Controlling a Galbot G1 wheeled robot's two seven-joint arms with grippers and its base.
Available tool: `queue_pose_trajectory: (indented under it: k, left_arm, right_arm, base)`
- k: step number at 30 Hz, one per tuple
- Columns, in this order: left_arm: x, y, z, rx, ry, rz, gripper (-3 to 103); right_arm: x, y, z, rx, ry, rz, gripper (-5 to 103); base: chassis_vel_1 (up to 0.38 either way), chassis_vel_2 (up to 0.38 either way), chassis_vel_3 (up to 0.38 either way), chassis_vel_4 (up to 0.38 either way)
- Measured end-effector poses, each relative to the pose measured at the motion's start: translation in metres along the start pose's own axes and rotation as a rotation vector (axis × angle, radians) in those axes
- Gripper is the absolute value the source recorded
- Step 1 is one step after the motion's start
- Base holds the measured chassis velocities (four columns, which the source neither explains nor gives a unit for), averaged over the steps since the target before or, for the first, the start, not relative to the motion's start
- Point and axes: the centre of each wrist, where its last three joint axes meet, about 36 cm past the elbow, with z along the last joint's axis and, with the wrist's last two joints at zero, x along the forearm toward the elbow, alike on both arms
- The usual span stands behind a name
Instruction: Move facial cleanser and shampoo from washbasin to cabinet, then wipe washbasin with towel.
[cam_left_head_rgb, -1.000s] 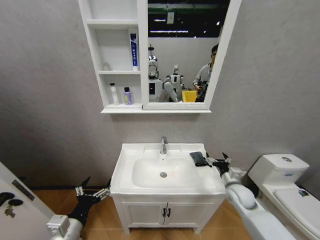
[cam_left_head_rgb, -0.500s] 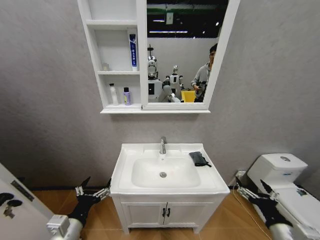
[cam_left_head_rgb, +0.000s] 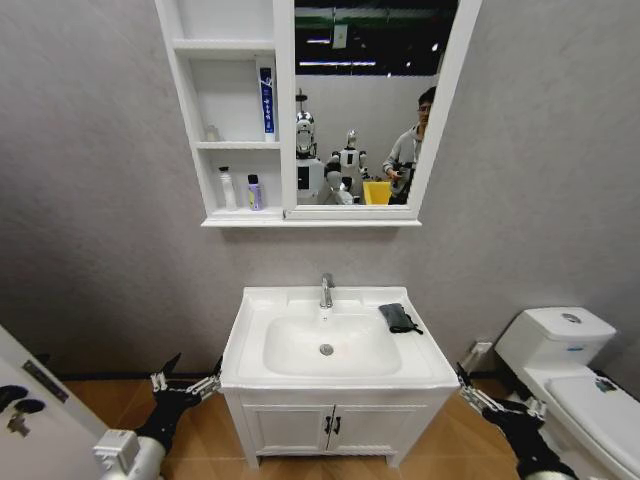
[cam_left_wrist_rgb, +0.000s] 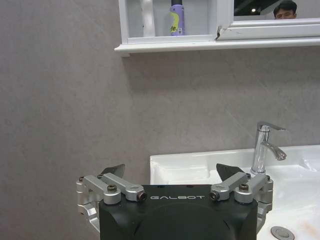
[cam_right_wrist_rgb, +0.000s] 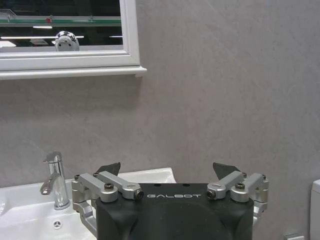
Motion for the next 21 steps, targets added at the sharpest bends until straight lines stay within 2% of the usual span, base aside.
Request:
queue_pose_trajectory:
  k: [5, 21]
  left_arm:
    - [0.0, 0.0, 0.0, 0.0, 0.0, 0.0, 100]
    - [0.0, 0.0, 0.0, 0.0, 0.0, 0.0, 100]
  right_arm:
    - [-0.002, 0.015, -0.009, -0.008, 0.003, -0.017, 100]
    - [-0.003, 0.016, -0.009, -0.007, 0.004, -0.019, 100]
  base:
    - [0.0, 0.0, 0.0, 0.0]
    - [0.0, 0.0, 0.0, 0.0]
